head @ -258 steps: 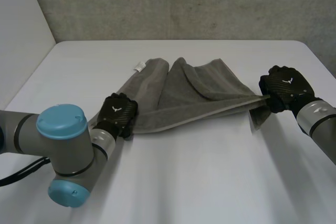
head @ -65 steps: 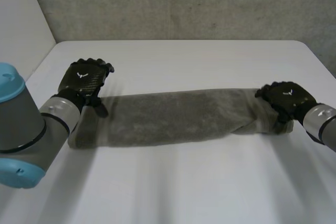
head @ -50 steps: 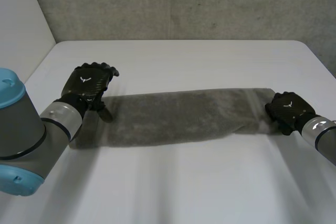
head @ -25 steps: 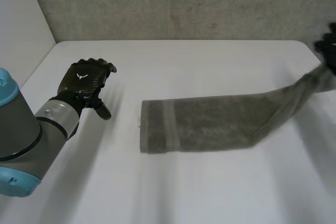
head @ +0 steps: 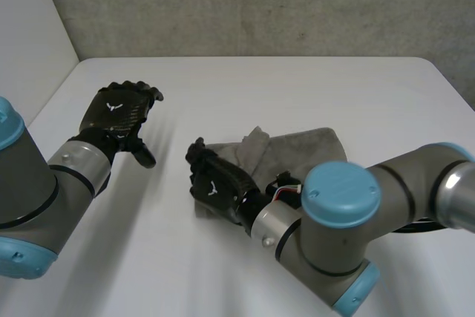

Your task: Fold the towel.

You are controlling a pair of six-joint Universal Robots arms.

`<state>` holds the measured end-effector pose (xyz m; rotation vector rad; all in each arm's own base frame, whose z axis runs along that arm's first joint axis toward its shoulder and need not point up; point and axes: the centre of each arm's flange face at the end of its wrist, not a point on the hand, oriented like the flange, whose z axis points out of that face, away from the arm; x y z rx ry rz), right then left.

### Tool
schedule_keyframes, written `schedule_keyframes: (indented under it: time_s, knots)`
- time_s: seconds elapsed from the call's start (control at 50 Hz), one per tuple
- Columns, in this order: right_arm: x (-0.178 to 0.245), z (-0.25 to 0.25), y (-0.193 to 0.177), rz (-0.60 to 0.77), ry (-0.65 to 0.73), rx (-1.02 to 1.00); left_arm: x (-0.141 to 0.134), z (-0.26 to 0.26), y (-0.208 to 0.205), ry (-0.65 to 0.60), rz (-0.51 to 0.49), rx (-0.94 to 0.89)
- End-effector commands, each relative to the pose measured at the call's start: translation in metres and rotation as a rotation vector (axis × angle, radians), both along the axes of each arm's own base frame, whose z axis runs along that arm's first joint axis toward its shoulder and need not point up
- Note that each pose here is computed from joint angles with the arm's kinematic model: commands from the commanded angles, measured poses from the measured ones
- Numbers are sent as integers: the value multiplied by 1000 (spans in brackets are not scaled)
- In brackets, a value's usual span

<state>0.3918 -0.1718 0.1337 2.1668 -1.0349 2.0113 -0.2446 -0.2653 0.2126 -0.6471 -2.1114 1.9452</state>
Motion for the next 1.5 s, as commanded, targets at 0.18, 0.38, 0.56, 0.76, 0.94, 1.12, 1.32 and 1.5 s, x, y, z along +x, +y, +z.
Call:
schedule_keyframes:
  time_s: [0.18, 0.38, 0.56, 0.76, 0.94, 1.12, 1.32, 1.5]
  knots:
    - [-41, 34, -36, -226, -187, 212, -13, 14, -3, 82, -28, -33]
    - [-122, 83, -88, -525, -642, 632, -62, 32, 4, 235, -152, -37]
    - [-156, 62, -94, -614, -533, 722, -96, 34, 19, 251, -247, -40]
    - [-174, 33, -104, -678, -502, 768, -129, 4, 31, 225, -324, 16]
    - [-174, 14, -104, -677, -405, 698, -147, -37, 23, 175, -303, 71]
    - [-174, -3, -100, -675, -327, 677, -149, -70, 2, 106, -189, 57]
    - [-173, -4, -99, -674, -321, 678, -146, -88, -4, 30, -148, 50]
    - [-172, -4, -98, -672, -319, 681, -142, -79, -6, 30, -132, 42]
